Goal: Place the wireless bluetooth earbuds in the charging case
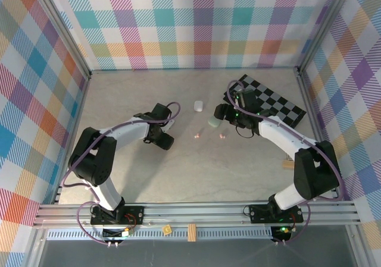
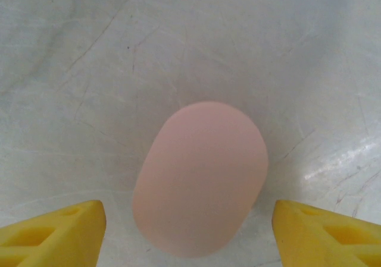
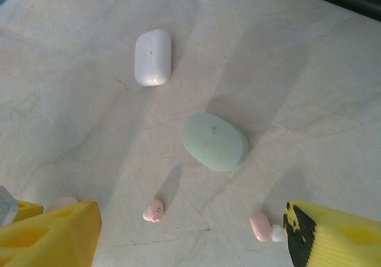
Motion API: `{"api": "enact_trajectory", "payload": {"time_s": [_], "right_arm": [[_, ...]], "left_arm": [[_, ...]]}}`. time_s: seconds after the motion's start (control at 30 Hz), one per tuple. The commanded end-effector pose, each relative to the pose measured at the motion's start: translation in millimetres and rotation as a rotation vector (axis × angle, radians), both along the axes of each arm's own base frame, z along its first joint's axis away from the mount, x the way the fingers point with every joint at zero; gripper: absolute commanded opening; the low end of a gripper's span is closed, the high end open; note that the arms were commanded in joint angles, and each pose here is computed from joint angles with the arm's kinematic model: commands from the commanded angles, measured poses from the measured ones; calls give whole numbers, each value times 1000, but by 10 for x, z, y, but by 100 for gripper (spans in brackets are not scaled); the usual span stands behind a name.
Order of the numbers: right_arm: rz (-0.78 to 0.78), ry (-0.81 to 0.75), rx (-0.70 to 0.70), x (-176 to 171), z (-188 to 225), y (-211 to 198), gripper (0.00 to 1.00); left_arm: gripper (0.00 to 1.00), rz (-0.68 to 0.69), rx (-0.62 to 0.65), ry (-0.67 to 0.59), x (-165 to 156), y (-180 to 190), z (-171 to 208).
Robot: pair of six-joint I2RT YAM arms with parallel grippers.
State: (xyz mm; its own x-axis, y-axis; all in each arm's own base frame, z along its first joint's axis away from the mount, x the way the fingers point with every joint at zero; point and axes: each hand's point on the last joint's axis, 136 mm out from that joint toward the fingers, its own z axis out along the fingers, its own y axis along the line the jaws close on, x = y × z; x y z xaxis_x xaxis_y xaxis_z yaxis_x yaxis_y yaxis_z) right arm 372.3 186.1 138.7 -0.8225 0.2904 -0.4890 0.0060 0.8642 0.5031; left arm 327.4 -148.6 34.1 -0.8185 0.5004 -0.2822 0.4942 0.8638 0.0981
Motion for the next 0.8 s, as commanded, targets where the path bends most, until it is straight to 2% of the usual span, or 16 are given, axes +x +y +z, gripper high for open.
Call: {"api": "enact_trajectory", "payload": {"time_s": [0.0,0.17,0.33,0.5,0.6,0.77], "right_arm": [[-2,-1,-30,-66,5,-87,80],[1,3,-18,-83,20,-75,80],[7,-9,-8,-97,84,-67,79],[58,-21,58,-205,246,28,79],[145,-18,132,-344,382,168,79],[332,38,315,-636,589,486,78]], "left_arm": [[66,-19,-26,11,61,-52,-1],[58,-23,-34,26,76,-84,-44],[45,-22,-55,30,68,-114,-46],[40,-21,-90,0,61,-143,65],[40,-49,-187,-63,58,-271,276],[39,-225,-487,-263,18,-704,862]]}}
